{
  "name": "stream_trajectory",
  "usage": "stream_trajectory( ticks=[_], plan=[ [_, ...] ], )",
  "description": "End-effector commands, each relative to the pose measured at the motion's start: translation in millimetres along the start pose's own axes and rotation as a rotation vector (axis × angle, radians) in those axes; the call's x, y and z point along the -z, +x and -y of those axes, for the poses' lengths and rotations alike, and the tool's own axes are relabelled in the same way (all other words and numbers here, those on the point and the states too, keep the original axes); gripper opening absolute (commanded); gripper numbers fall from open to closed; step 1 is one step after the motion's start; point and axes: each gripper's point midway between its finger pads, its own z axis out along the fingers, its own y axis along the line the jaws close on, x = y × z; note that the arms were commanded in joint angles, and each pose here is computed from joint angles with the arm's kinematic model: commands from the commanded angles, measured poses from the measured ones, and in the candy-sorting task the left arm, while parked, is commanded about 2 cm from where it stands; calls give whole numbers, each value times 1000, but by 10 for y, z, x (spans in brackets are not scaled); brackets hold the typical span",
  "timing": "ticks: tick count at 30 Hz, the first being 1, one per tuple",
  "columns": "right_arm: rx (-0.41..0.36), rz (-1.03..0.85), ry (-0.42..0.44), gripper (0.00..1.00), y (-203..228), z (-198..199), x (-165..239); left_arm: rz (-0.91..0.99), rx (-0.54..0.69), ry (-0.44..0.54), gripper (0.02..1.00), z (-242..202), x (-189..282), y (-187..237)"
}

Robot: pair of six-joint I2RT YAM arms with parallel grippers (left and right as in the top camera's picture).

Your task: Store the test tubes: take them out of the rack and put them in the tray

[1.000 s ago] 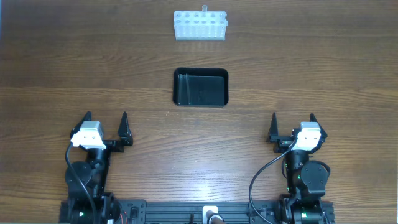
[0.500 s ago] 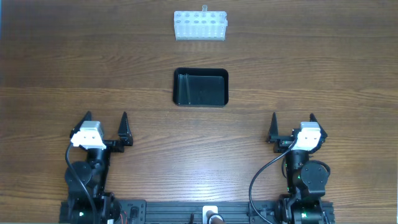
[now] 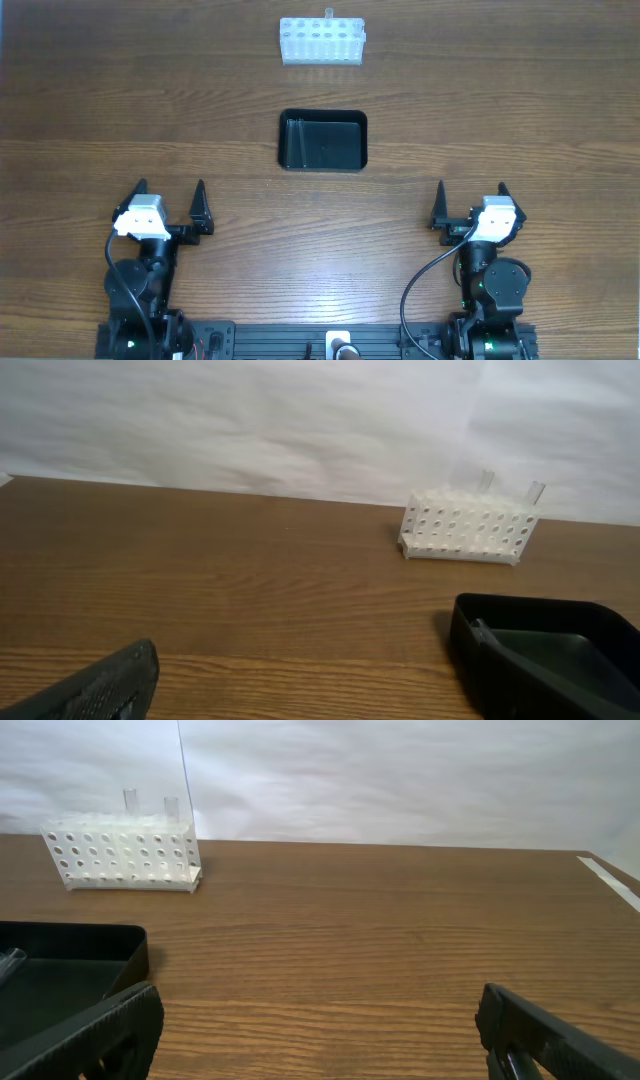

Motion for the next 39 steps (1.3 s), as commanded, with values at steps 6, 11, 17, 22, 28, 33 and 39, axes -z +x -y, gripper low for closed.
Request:
stream_trajectory(
  ticks=[6, 11, 17, 22, 28, 33, 39],
  plan=[
    [-39, 70, 0, 993, -156, 8, 7, 1, -18, 4, 1000, 2, 3, 9],
    [-83, 172, 27, 991, -423, 68, 22, 1, -18, 4, 1000, 2, 3, 9],
    [-96, 149, 22, 991, -718, 66, -98, 1, -18, 4, 1000, 1, 3, 9],
    [-86, 16, 11, 993, -864, 15, -477, 1, -18, 4, 1000, 1, 3, 9],
    [-42, -89, -120, 993, -1010, -528, -1205, 1, -18, 4, 1000, 2, 3, 9],
    [4, -174, -246, 991, -941, -1451, -1850, 1, -18, 4, 1000, 2, 3, 9],
    [-23, -273, -259, 993, -755, -2173, -2305, 1, -18, 4, 1000, 1, 3, 9]
  ],
)
